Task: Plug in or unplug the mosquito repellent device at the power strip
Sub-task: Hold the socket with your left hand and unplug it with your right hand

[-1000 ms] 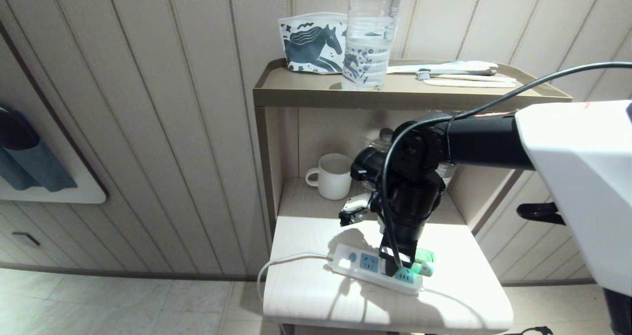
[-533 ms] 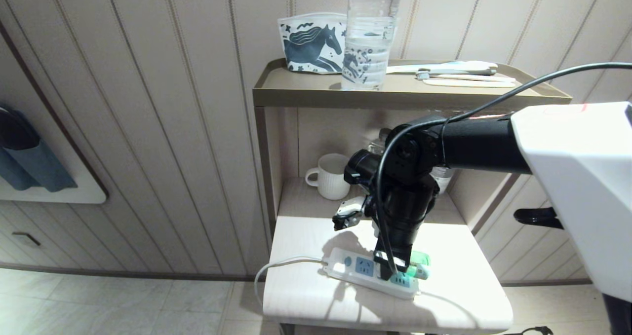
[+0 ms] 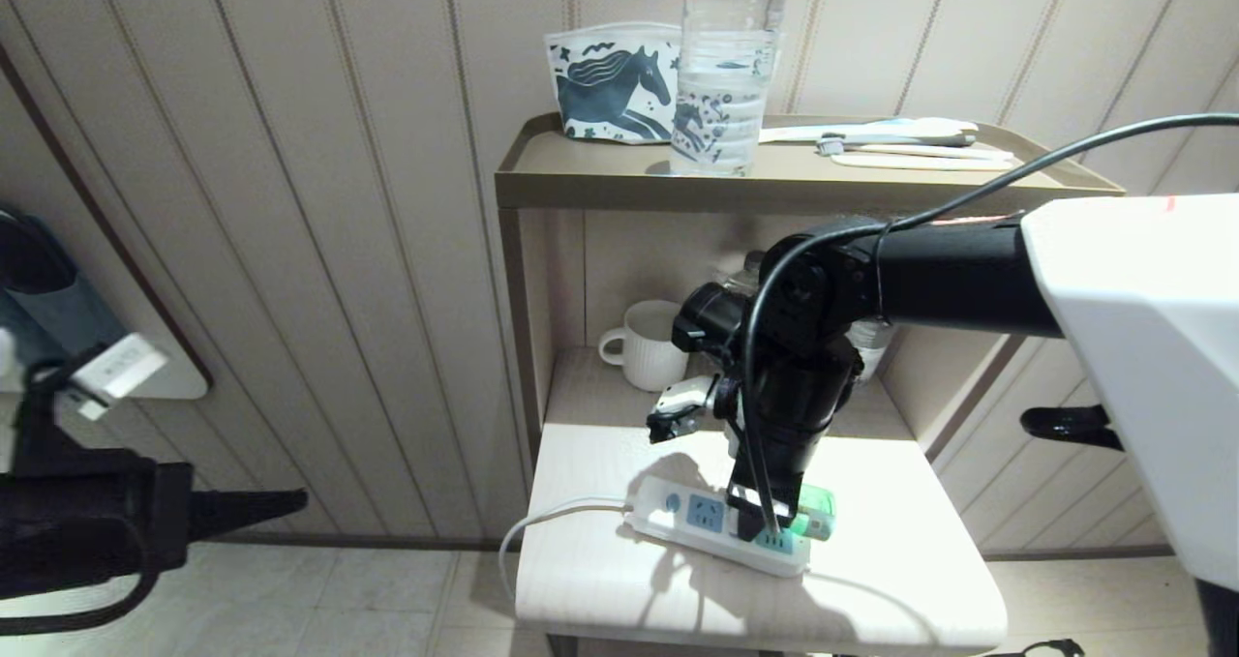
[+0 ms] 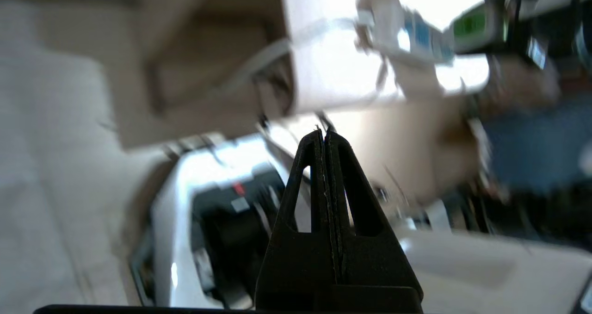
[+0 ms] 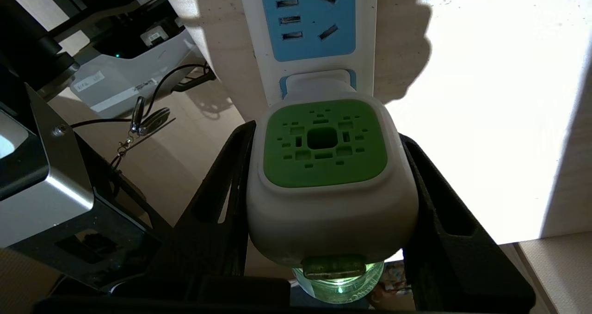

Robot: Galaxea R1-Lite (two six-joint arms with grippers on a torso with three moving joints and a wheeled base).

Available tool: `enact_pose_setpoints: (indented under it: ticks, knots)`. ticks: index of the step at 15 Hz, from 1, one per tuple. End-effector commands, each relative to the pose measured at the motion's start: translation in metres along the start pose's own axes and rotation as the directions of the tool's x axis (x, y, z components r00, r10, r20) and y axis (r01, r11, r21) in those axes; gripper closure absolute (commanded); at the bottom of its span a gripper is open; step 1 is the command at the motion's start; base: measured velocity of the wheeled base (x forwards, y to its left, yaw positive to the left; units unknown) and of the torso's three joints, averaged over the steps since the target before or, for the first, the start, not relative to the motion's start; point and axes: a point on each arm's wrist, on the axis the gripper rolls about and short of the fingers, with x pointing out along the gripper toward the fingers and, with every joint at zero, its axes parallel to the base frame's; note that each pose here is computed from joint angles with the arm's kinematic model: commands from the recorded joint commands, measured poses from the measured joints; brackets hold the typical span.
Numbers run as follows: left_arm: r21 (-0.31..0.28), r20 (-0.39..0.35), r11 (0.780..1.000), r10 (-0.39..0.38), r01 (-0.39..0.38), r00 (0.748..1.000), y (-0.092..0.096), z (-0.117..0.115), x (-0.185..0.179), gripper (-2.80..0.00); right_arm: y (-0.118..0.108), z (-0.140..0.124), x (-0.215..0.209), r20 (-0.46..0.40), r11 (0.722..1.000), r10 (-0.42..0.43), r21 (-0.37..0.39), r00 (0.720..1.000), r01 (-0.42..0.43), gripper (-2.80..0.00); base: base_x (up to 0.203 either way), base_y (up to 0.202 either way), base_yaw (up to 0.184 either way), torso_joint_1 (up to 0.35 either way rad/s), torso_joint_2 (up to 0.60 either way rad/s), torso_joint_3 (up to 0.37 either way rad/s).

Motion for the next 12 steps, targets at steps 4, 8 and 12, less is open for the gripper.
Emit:
enact_pose_setpoints:
  ticks: [4, 8, 12]
  knots:
    - [0.008, -0.304, 0.985, -0.165, 0.175, 0.938, -0.005, 0.018, 0.097, 0.00, 0.001, 0.002, -0.003, 0.030, 1.000, -0.001, 0.001, 1.000, 0.001, 0.00, 0.000, 0.000, 0.000, 0.000, 0.00, 0.000]
    - [-0.016, -0.336, 0.975, -0.214, 0.221, 0.917, -0.025, 0.029, 0.123, 0.00, 0.008, 0.013, 0.007, 0.052, 0.999, 0.032, -0.003, 0.998, -0.031, 0.00, 0.000, 0.000, 0.000, 0.000, 0.00, 0.000]
    - [-0.048, -0.355, 0.966, -0.256, 0.256, 0.899, -0.046, 0.027, 0.136, 0.00, 0.005, 0.021, 0.018, 0.099, 0.997, 0.066, 0.025, 0.993, -0.069, 0.00, 0.000, 0.000, 0.000, 0.000, 0.00, 0.000]
